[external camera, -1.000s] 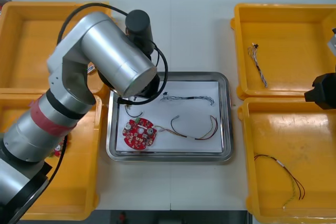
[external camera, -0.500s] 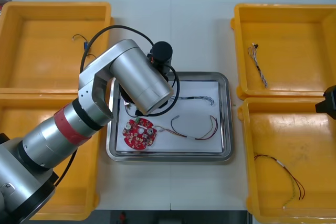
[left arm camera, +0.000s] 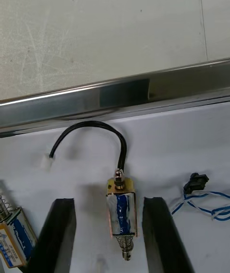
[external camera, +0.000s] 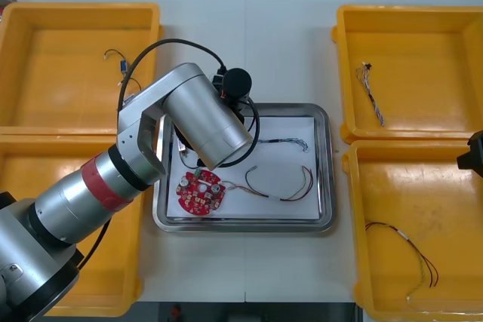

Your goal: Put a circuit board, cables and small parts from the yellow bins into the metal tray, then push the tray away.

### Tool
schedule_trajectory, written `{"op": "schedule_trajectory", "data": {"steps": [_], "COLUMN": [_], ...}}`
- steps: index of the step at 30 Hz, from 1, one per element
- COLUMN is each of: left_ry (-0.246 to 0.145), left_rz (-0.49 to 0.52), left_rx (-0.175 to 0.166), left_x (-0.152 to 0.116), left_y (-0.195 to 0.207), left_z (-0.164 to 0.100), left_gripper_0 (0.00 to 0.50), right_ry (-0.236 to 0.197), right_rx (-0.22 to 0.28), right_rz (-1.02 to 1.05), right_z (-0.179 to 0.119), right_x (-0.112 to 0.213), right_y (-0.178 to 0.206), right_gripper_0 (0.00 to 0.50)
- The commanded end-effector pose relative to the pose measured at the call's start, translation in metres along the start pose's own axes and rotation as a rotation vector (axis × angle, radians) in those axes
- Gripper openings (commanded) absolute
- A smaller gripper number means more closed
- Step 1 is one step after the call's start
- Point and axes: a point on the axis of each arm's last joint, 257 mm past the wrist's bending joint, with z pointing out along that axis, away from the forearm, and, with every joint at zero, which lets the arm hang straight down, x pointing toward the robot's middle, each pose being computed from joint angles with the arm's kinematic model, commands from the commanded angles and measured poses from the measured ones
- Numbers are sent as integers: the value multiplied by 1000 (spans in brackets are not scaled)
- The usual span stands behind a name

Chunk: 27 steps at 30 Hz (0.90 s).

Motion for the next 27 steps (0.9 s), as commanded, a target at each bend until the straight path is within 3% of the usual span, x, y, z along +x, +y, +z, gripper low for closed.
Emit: {"op": "schedule_trajectory", "data": {"steps": [1, 12, 21, 27], "left_ry": [-37, -27, -17, -65], "left_rz": [-88, -166, -239, -291], "left_rx": [29, 61, 41, 89], "left_x": [-12, -26, -32, -45], "left_y": [-15, 2, 47, 84], "left_z": [-11, -55, -99, -127], "left_gripper_0": [500, 500, 500, 500], "right_ry": [-18, -16, -7, -25], "right_rx": [43, 30, -36, -69], "right_rz": [-1, -13, -116, -263], "right_z": [-9, -10, -22, -29], "right_x": [-4, -3, -8, -14], "right_y": [-19, -15, 14, 56], "right_gripper_0": [500, 500, 500, 500]}}
